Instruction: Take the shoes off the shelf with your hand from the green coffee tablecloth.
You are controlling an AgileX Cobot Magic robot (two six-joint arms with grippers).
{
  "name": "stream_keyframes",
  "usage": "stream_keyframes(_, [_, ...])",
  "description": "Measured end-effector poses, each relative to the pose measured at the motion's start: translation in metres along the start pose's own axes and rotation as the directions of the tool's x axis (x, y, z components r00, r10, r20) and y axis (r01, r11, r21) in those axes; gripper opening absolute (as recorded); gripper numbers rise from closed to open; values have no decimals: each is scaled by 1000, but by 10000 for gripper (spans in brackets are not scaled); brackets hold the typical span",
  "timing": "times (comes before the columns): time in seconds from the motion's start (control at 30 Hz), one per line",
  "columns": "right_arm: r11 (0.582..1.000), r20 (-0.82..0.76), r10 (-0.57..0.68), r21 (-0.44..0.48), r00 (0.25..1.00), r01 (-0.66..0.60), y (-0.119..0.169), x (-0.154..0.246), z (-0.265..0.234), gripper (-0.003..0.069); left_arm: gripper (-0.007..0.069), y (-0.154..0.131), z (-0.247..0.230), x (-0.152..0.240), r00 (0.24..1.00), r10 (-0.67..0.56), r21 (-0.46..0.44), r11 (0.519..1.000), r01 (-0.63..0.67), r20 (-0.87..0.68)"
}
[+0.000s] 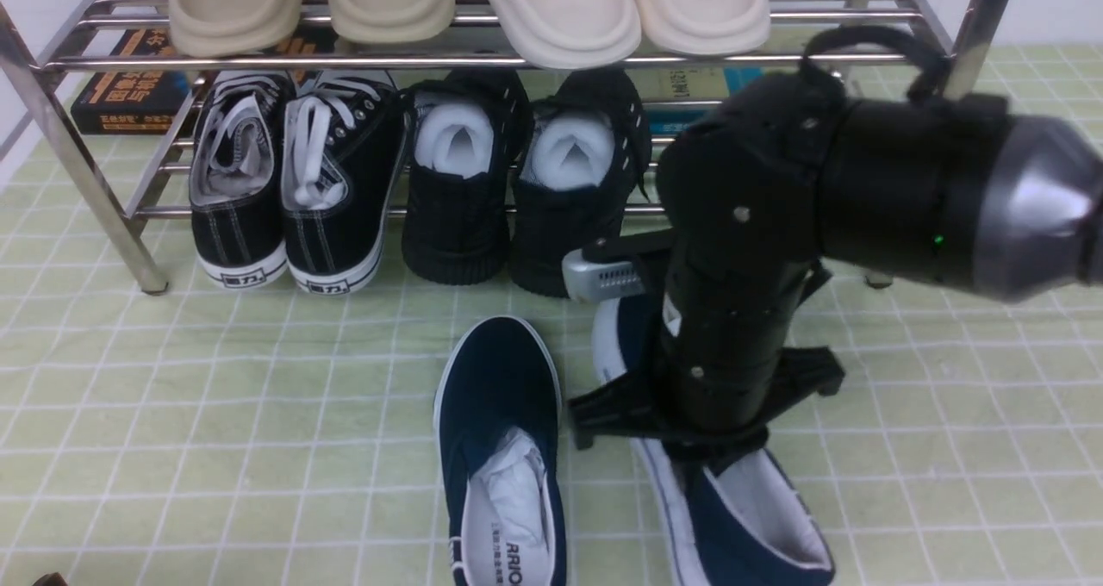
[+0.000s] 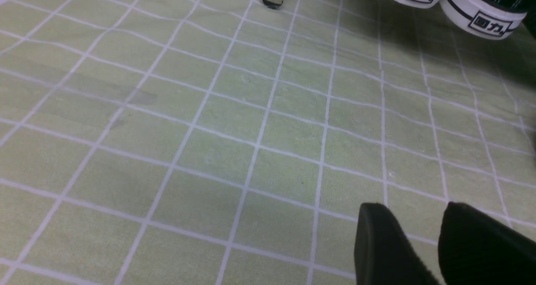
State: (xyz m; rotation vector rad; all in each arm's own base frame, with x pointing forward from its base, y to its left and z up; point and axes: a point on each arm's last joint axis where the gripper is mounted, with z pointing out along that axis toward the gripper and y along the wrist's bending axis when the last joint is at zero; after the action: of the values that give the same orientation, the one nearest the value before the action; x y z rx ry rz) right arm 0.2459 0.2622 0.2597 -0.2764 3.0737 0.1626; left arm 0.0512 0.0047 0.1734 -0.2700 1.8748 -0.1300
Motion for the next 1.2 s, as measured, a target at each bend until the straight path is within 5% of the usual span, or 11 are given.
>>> stream_keyframes(0.87, [1000,-26,4,20,1000,-3,10,-15,46,46,242,0,0,0,1000,0,0,1000,0,0])
stream_keyframes(1.2, [994,84,31,-106,996,-22,21,-26,47,57,242,0,0,0,1000,0,0,1000,0,0])
